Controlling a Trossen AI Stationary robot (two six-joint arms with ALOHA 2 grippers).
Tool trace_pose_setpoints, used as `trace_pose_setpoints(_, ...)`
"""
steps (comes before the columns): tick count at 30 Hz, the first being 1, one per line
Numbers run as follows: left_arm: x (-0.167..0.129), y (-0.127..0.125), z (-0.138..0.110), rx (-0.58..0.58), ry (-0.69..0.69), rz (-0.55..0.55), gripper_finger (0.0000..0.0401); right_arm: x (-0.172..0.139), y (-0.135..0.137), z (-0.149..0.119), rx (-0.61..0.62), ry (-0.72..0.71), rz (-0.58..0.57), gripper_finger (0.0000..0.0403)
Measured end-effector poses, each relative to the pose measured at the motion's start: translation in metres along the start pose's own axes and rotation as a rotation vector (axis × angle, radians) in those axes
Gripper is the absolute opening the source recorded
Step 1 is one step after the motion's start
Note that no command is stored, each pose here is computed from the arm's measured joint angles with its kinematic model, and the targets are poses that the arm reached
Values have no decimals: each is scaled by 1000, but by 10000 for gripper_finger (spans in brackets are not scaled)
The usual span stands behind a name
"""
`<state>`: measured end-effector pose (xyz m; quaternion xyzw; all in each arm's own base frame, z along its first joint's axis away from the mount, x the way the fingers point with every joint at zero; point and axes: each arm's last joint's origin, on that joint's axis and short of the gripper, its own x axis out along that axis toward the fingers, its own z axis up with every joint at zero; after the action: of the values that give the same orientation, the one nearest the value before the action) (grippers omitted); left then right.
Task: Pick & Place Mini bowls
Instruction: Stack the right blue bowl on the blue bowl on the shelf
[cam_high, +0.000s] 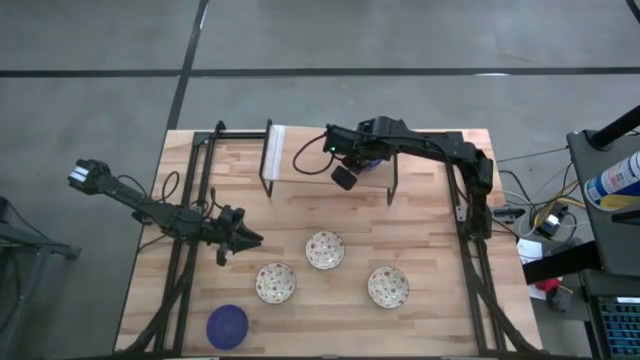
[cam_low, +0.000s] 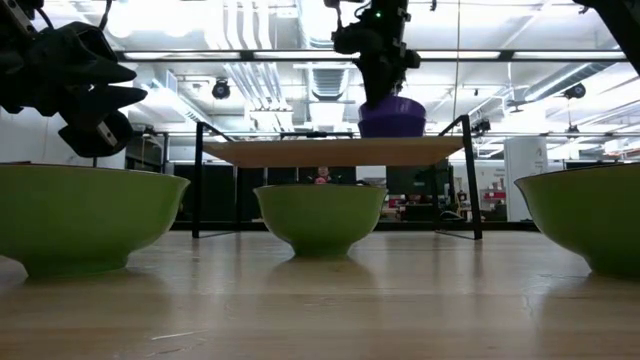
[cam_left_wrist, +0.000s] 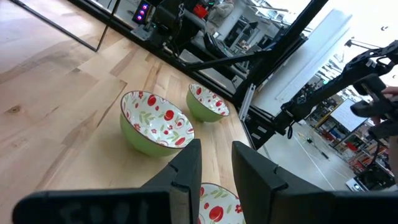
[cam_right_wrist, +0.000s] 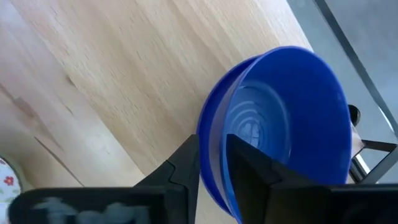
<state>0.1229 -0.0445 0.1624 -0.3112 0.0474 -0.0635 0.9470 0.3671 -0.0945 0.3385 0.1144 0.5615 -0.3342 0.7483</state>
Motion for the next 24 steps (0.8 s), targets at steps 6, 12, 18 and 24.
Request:
trace_pose_setpoints(6, 0, 0, 0, 0, 0, 0, 83, 3, 1, -2, -14, 13, -9, 39)
trace_pose_setpoints(12, 0, 0, 0, 1, 0, 0, 83, 7, 2, -4, -37, 24, -32, 11)
trace_pose_setpoints(18, 0, 0, 0, 1, 0, 0, 83, 14, 4, -7, -54, 44, -51, 9)
trace_pose_setpoints(24, 0, 0, 0, 1, 0, 0, 83, 15, 4, -8, -52, 46, -52, 9)
